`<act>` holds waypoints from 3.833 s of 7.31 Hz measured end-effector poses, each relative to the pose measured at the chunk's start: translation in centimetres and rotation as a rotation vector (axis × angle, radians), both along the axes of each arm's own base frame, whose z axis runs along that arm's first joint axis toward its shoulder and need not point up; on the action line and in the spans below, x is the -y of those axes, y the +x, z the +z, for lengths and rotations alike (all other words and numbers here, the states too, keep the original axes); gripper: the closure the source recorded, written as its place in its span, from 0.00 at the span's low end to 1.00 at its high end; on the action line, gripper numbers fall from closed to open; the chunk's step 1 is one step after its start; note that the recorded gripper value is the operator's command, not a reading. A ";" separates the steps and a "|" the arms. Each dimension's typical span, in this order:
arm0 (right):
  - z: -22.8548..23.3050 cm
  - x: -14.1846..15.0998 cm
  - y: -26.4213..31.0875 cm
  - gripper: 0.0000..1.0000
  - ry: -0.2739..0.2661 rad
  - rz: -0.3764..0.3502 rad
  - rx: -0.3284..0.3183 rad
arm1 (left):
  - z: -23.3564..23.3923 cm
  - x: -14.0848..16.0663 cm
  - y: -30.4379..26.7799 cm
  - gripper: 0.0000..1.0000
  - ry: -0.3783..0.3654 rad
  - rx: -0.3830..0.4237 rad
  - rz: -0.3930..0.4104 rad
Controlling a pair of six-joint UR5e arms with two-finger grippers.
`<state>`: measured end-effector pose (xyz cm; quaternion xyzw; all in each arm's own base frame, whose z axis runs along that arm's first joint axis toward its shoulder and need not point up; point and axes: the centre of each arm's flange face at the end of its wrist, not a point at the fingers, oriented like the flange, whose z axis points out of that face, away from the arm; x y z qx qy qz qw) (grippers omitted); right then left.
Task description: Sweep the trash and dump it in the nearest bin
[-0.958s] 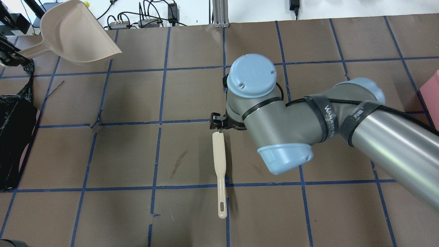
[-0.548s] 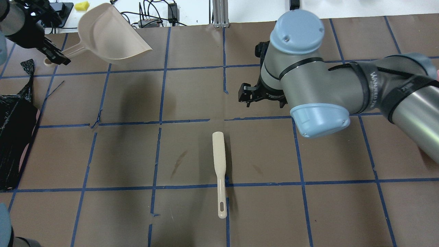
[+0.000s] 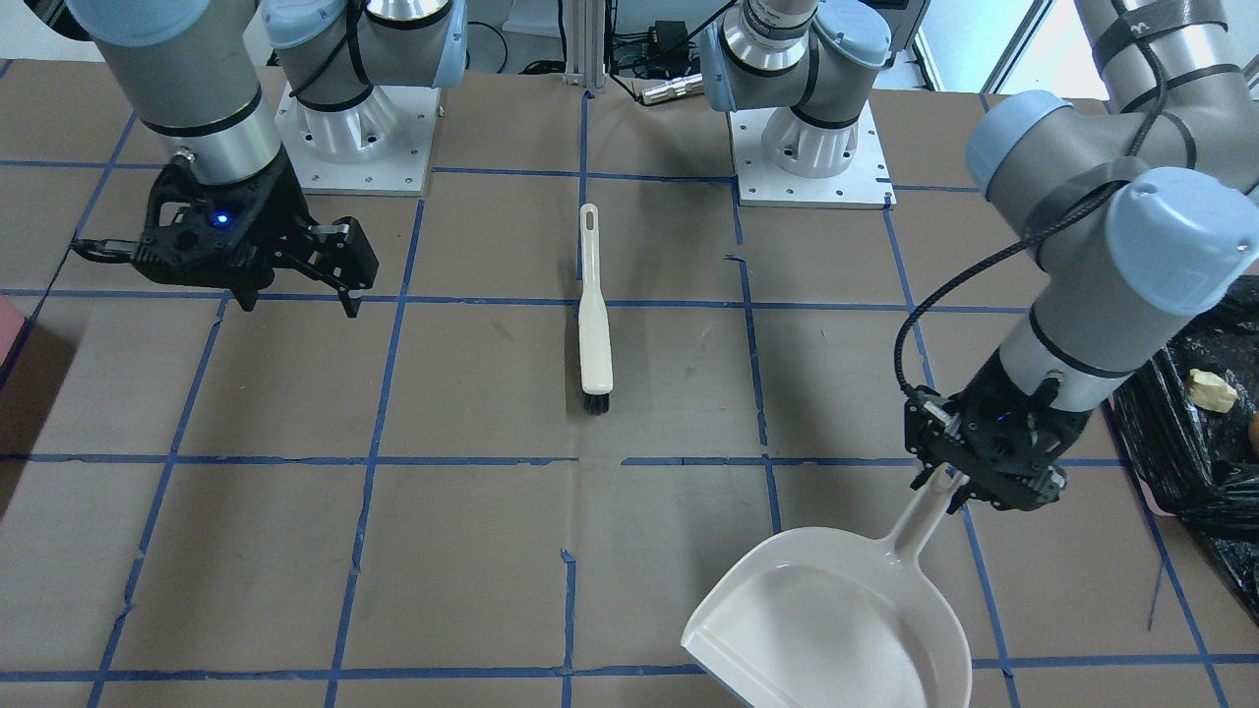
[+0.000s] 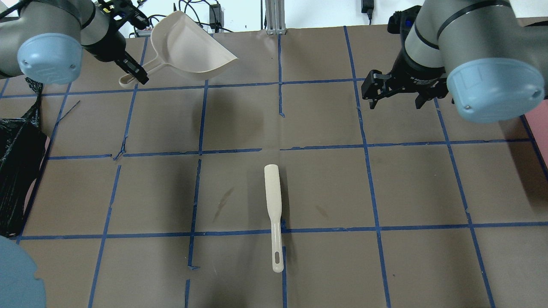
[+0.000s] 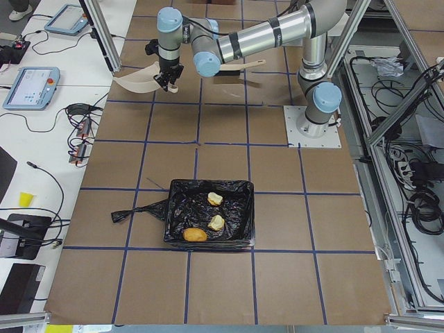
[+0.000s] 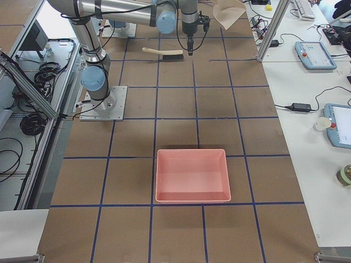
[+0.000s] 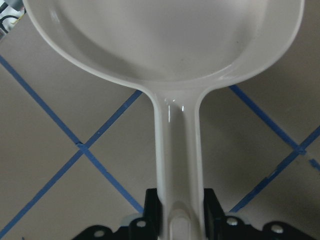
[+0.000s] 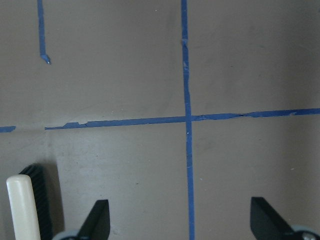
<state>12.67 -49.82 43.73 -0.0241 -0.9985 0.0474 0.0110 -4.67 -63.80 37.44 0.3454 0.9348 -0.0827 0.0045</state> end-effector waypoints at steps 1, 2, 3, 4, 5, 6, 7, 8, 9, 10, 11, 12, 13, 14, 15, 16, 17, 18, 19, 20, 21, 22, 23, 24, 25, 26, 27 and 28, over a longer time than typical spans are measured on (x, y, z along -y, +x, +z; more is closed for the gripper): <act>0.6 0.0 -0.5 0.00 -0.005 0.001 -0.008 | -0.9 0.0 -3.2 0.92 0.020 -0.017 0.047; 0.9 -0.1 -0.7 0.00 -0.009 0.002 -0.015 | -1.8 -0.3 -6.8 0.92 0.038 -0.035 0.106; 1.3 -0.1 -0.7 0.00 -0.013 0.003 -0.019 | -2.7 -0.7 -10.2 0.92 0.057 -0.051 0.166; 1.5 -0.1 -0.7 0.00 -0.014 0.005 -0.022 | -3.8 -1.3 -13.4 0.92 0.076 -0.063 0.211; 1.7 -0.3 -0.7 0.00 -0.015 0.005 -0.022 | -5.1 -2.2 -16.6 0.92 0.093 -0.069 0.232; 2.1 -0.7 -0.6 0.00 -0.019 0.006 -0.020 | -6.5 -3.0 -19.4 0.92 0.098 -0.075 0.243; 2.2 -0.9 -0.6 0.00 -0.022 0.006 -0.017 | -8.0 -3.4 -21.6 0.92 0.094 -0.084 0.265; 2.3 -1.0 -0.6 0.00 -0.022 0.007 -0.017 | -9.2 -3.7 -23.0 0.92 0.092 -0.092 0.291; 2.3 -1.1 -0.6 0.00 -0.023 0.011 -0.019 | -10.1 -4.0 -24.2 0.92 0.098 -0.096 0.315; 2.5 -1.2 -0.5 0.00 -0.025 0.018 -0.020 | -10.5 -4.6 -25.4 0.89 0.104 -0.099 0.337; 2.5 -1.3 -0.5 0.00 -0.025 0.027 -0.022 | -10.7 -5.1 -26.5 0.89 0.109 -0.100 0.353; 2.6 -1.3 -0.6 0.00 -0.026 0.045 -0.025 | -11.0 -5.6 -27.1 0.88 0.117 -0.101 0.380; 2.6 -1.4 -0.6 0.00 -0.026 0.060 -0.028 | -11.4 -6.2 -27.6 0.73 0.129 -0.101 0.418; 2.6 -1.4 -0.6 0.00 -0.027 0.072 -0.031 | -11.7 -6.7 -28.0 0.24 0.136 -0.101 0.439; 2.7 -1.4 -0.7 0.00 -0.027 0.085 -0.039 | -11.9 -7.0 -28.2 0.00 0.141 -0.098 0.449; 2.7 -1.4 -0.8 0.00 -0.027 0.096 -0.048 | -11.9 -7.1 -28.3 0.00 0.142 -0.098 0.451; 2.7 -1.4 -0.8 0.00 -0.026 0.100 -0.049 | -11.1 -7.1 -28.2 0.00 0.129 -0.101 0.446; 2.6 -1.4 -0.9 0.00 -0.025 0.102 -0.045 | -9.6 -6.9 -27.5 0.00 0.111 -0.105 0.449; 2.6 -1.4 -0.8 0.00 -0.024 0.102 -0.044 | -7.5 -6.4 -25.3 0.00 0.097 -0.107 0.464; 2.5 -1.4 -0.8 0.00 -0.023 0.103 -0.043 | -4.7 -5.9 -21.4 0.00 0.098 -0.105 0.493; 2.5 -1.5 -0.8 0.00 -0.023 0.103 -0.042 | -1.4 -6.5 -17.7 0.00 0.114 -0.097 0.526; 2.5 -1.5 -0.8 0.00 -0.022 0.103 -0.041 | 2.2 -8.4 -15.5 0.00 0.133 -0.078 0.550; 2.4 -1.5 -0.8 0.00 -0.020 0.102 -0.040 | 5.9 -10.8 -14.1 0.00 0.142 -0.043 0.565; 2.2 -1.5 -0.9 0.00 -0.017 0.100 -0.039 | 9.4 -13.4 -13.1 0.00 0.145 -0.002 0.577; 2.1 -1.5 -0.9 0.00 -0.016 0.099 -0.038 | 11.9 -15.4 -12.5 0.00 0.153 0.022 0.587; 2.1 -1.5 -0.9 0.00 -0.016 0.099 -0.038 | 13.4 -16.2 -11.8 0.00 0.147 0.043 0.602; 2.1 -1.5 -0.8 0.00 -0.016 0.101 -0.038 | 14.3 -15.8 -10.6 0.00 0.140 0.061 0.628; 2.1 -1.6 -0.7 0.00 -0.016 0.102 -0.038 | 14.5 -15.0 -9.5 0.00 0.143 0.066 0.649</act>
